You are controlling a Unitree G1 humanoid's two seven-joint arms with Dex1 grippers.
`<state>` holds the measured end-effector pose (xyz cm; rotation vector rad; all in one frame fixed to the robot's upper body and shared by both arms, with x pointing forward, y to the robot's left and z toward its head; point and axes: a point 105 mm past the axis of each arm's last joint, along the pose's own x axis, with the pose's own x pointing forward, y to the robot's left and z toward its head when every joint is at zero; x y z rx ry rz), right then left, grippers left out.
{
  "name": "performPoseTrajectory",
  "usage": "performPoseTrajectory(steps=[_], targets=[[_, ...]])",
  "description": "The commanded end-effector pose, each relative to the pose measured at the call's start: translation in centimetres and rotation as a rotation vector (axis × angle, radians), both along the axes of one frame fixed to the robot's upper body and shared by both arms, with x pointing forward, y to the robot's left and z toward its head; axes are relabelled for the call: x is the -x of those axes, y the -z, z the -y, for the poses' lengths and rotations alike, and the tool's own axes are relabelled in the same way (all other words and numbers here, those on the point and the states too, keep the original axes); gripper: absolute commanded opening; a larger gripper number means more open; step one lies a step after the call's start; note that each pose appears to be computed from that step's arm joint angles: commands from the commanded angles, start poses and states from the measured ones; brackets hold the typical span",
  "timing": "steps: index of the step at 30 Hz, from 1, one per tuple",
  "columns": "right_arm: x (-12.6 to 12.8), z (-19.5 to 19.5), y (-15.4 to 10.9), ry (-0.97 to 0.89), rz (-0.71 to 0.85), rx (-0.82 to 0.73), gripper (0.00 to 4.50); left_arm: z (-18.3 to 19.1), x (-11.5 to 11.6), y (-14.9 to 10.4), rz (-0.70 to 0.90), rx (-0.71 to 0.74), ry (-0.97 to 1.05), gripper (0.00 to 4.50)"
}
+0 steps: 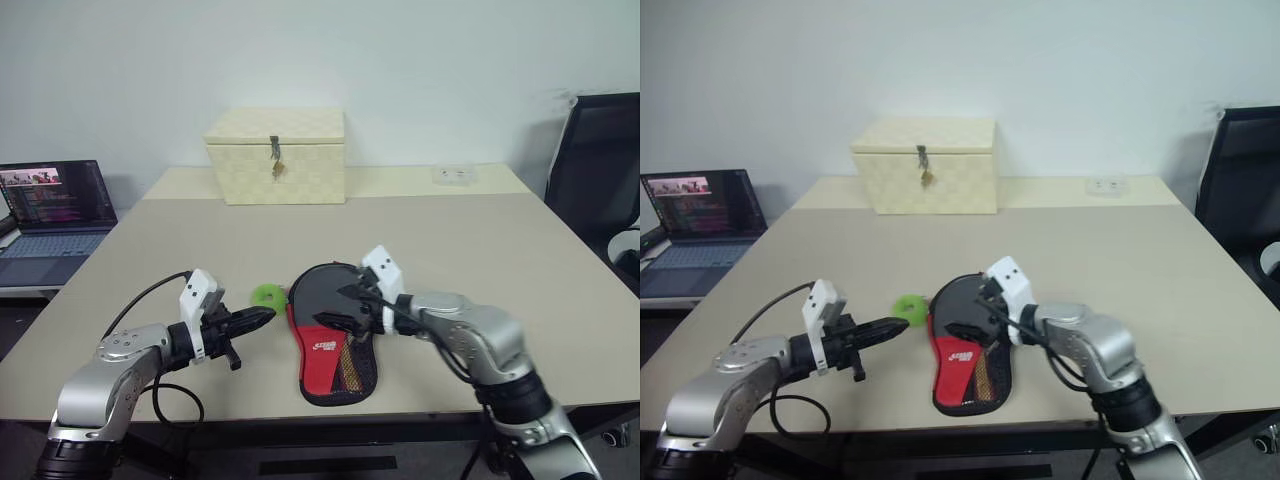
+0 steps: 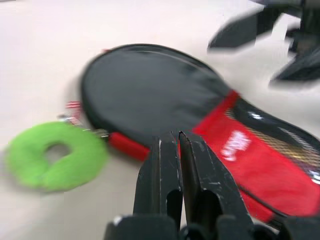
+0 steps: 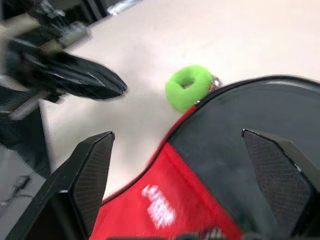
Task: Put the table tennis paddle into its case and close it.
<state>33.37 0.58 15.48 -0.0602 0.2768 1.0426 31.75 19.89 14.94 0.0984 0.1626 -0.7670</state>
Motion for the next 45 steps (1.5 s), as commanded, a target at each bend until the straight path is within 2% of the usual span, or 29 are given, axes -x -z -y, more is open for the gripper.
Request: performPoseTrajectory(steps=[1, 4, 13, 20, 27, 30, 35, 36, 40, 45], targets=[[-0.7, -1.2, 0.0, -0.001, 0.062, -0.008, 4.49, -1.5, -1.9, -1.2, 0.077, -0.022, -0.130, 0.38], [-0.6, -1.8, 1.3, -0.002, 0.048, 0.008, 4.50, -1.7, -3.3, -1.0, 0.084, -0.041, -0.170, 1.14], [-0.5, -1.3, 2.3, 0.038, 0.033, 0.034, 4.50, -2.2, -8.4, 1.0, 0.022, -0.144, -0.240, 4.34], [-0.6, -1.1, 1.6, 0.057, 0.060, 0.032, 4.50, -1.6, -9.8, 3.2, -0.098, -0.160, -0.188, 4.34], [-1.4, -1.4, -1.5, 0.075, 0.146, -0.028, 4.50, -0.4, -9.5, 4.4, -0.150, -0.164, -0.112, 4.34], [-2.2, -1.7, -1.2, 0.093, 0.146, -0.021, 4.50, -0.6, -9.4, 4.6, -0.153, -0.172, -0.116, 3.75], [-3.3, -1.4, 1.4, 0.132, 0.127, 0.071, 4.50, -0.8, -9.3, 4.7, -0.156, -0.180, -0.118, 1.92], [-3.4, -1.2, 2.1, 0.136, 0.124, 0.097, 4.50, -0.9, -9.4, 4.7, -0.155, -0.185, -0.122, 1.46], [-3.2, -0.8, 3.5, 0.132, 0.109, 0.142, 4.50, -1.2, -9.8, 4.6, -0.147, -0.215, -0.149, 0.13], [-2.8, -0.5, 4.8, 0.134, 0.099, 0.184, 4.50, -1.3, -10.9, 4.1, -0.119, -0.265, -0.184, 0.06]])
